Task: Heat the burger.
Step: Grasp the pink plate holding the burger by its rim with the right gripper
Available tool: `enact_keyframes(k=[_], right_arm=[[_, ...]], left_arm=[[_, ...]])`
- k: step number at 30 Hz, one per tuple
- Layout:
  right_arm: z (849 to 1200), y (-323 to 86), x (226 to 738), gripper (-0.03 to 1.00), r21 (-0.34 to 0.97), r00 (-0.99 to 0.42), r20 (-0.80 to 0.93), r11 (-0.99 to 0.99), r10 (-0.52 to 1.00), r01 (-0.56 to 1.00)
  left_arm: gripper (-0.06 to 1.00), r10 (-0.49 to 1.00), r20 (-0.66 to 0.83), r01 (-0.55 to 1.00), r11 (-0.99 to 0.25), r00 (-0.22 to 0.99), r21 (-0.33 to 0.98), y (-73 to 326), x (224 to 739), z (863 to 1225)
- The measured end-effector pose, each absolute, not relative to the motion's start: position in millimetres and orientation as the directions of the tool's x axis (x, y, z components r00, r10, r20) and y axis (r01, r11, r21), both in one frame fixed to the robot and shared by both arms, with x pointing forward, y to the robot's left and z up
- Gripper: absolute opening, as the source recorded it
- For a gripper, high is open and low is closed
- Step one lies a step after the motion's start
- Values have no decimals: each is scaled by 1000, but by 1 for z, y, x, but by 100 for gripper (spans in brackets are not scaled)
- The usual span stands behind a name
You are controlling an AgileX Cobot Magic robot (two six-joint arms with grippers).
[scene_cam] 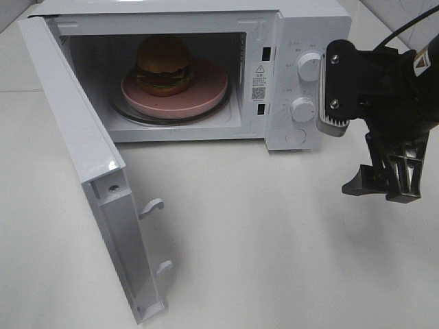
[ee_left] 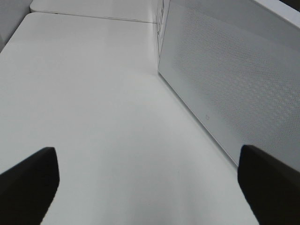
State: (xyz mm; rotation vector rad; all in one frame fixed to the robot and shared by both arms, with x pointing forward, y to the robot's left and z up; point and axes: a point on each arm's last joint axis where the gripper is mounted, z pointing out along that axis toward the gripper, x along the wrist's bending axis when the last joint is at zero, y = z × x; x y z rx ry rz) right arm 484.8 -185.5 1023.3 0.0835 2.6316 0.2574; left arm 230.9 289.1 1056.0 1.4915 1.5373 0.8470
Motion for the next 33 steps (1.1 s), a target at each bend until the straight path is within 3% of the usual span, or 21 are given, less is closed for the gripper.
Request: enact_keyframes(k=[9,33], right_arm=[[1030,-162,481,96,17,-772,-624,985,-124,-172],[998,-79,546,91,63,-758,-629,961,-171,-270]], left_arm=[[95,995,-99,448,75,31,891,289,231,1056],[95,995,-99,448,75,31,891,289,231,1056]])
